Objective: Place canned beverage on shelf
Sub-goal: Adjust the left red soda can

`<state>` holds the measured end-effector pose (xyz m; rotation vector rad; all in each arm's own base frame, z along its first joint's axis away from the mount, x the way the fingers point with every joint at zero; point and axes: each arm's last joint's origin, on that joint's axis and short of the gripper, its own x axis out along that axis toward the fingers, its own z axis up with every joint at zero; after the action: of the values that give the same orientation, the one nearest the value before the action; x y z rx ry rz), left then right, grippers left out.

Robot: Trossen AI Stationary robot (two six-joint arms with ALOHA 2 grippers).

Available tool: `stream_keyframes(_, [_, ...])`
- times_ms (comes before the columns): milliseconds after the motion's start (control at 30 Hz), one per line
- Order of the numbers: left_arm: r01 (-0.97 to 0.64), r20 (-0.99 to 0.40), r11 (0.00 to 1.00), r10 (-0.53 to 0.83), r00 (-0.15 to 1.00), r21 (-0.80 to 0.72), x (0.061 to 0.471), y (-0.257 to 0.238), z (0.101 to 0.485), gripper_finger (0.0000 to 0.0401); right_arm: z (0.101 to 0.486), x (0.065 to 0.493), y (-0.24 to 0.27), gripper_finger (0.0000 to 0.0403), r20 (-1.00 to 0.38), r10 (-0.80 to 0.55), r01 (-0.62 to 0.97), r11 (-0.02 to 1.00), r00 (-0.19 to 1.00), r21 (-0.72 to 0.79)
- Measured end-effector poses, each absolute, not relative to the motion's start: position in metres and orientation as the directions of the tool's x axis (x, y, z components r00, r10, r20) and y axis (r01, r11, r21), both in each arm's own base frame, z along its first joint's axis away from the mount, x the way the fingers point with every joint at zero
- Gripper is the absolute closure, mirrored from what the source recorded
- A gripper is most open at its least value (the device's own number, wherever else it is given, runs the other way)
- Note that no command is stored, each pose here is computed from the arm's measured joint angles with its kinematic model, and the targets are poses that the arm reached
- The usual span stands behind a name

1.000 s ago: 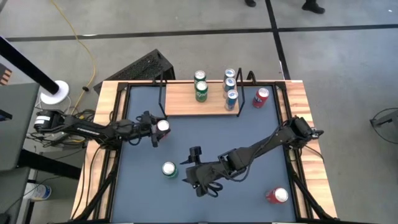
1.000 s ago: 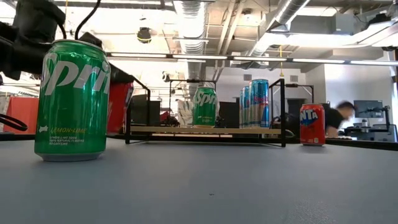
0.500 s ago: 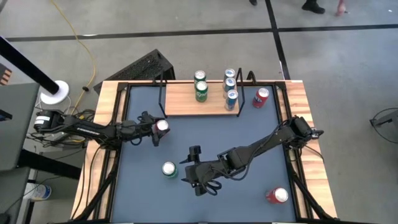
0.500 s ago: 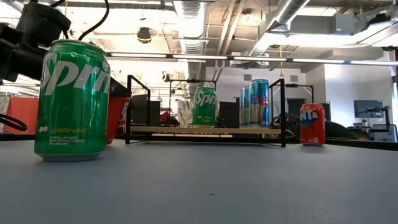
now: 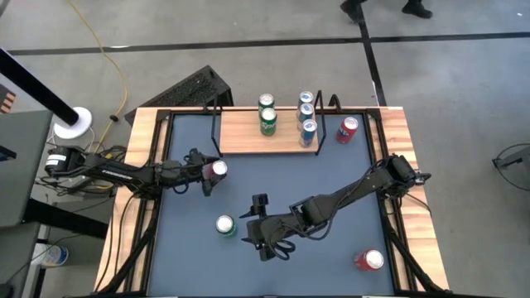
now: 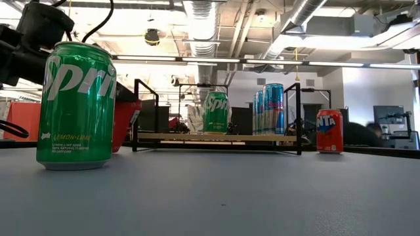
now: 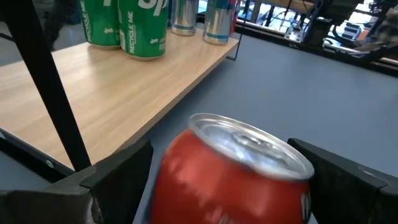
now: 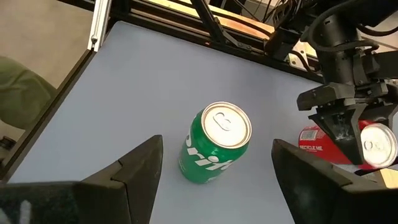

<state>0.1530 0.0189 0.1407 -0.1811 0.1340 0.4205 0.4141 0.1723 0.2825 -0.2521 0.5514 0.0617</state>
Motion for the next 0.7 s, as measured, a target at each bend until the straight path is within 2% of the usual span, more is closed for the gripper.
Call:
stream_keyframes(300, [-0.436, -0.116, 0.887, 0.422, 0.899, -0.154, 0.150, 0.020, 0.148, 0.0040, 0.282, 0.414, 0.171, 0.0112, -0.529, -0.012, -0.124, 0.967, 0.849, -0.222])
stream_keyframes(567, [-0.419, -0.215, 0.901, 0.389, 0.896, -0.112, 0.149, 0.018, 0.142, 0.0039, 0.282, 0.415, 0.169, 0.0112, -0.532, -0.017, -0.120, 0.967, 0.847, -0.223])
stream_keyframes(700, [-0.379, -0.271, 0.924, 0.356, 0.894, -0.038, 0.161, 0.015, 0.159, 0.0039, 0.283, 0.411, 0.173, 0.0112, -0.540, -0.022, -0.125, 0.964, 0.841, -0.233])
